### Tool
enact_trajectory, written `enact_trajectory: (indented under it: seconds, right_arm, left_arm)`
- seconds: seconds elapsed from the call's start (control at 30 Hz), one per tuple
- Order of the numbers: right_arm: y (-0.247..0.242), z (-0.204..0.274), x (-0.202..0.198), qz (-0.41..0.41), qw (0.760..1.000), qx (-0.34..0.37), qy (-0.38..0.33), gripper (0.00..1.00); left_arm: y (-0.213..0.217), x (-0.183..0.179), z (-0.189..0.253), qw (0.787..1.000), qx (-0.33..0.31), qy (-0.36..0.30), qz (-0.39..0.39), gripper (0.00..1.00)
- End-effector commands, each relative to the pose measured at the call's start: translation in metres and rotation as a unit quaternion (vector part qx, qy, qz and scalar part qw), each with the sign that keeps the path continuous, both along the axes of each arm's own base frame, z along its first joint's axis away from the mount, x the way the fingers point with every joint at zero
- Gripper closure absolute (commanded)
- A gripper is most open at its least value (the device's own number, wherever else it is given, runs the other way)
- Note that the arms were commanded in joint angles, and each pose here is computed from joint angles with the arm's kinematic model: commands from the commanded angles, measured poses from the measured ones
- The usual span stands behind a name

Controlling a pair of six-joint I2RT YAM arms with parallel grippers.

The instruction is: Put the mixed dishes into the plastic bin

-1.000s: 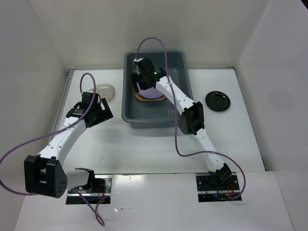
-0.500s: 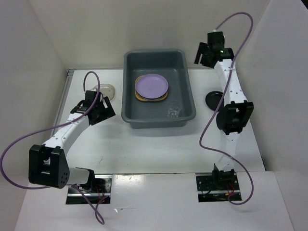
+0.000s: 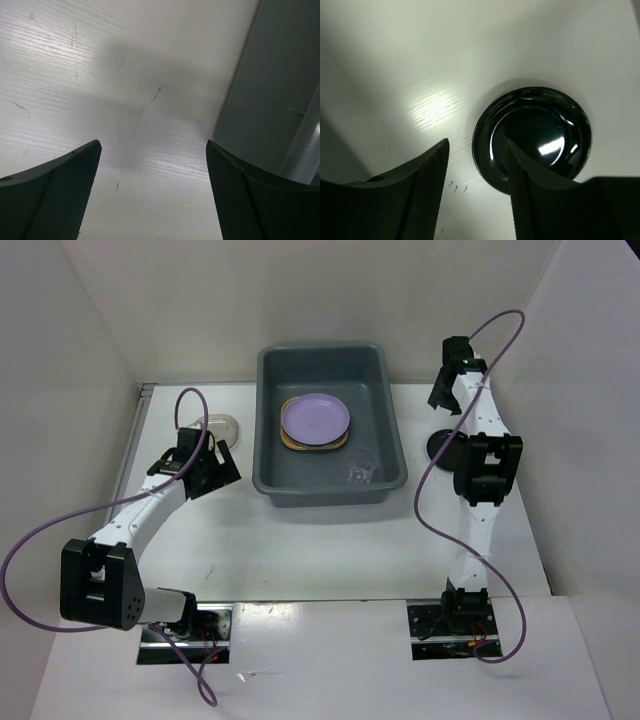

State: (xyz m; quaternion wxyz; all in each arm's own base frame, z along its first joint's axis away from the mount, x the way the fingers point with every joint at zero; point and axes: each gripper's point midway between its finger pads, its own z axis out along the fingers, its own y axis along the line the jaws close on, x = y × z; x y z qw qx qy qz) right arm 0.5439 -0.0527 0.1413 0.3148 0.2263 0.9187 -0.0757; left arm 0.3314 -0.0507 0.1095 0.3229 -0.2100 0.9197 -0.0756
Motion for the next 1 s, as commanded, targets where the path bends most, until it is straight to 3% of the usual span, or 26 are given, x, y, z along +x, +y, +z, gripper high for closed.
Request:
enact_trajectory:
  seconds: [0.0,0.1,0.4,0.97]
  right_arm:
    - [-0.006,-0.026,0.000,-0.020,0.999,-0.016,0.031,0.47]
    - [0.000,-0.044,0.002,-0.017,0.998,-0.029,0.047,0.56]
    - [0.019,-0.081,-0.004,-0.011,0.993,-0.067,0.098,0.56]
    - [0.009,-0.100,-0.019,-0.022,0.985,-0.105,0.132,0.57]
  left_arm:
    - [0.000,0.011,0.009,1.000,0.004,-0.020,-0.011,0.08]
    - [-0.002,0.012,0.010,1.000,-0.001,-0.024,-0.014,0.08]
    - [-0.003,0.010,0.007,1.000,-0.001,-0.019,-0.021,0.08]
    - [-0.006,0.011,0.008,0.999,-0.005,-0.023,-0.030,0.08]
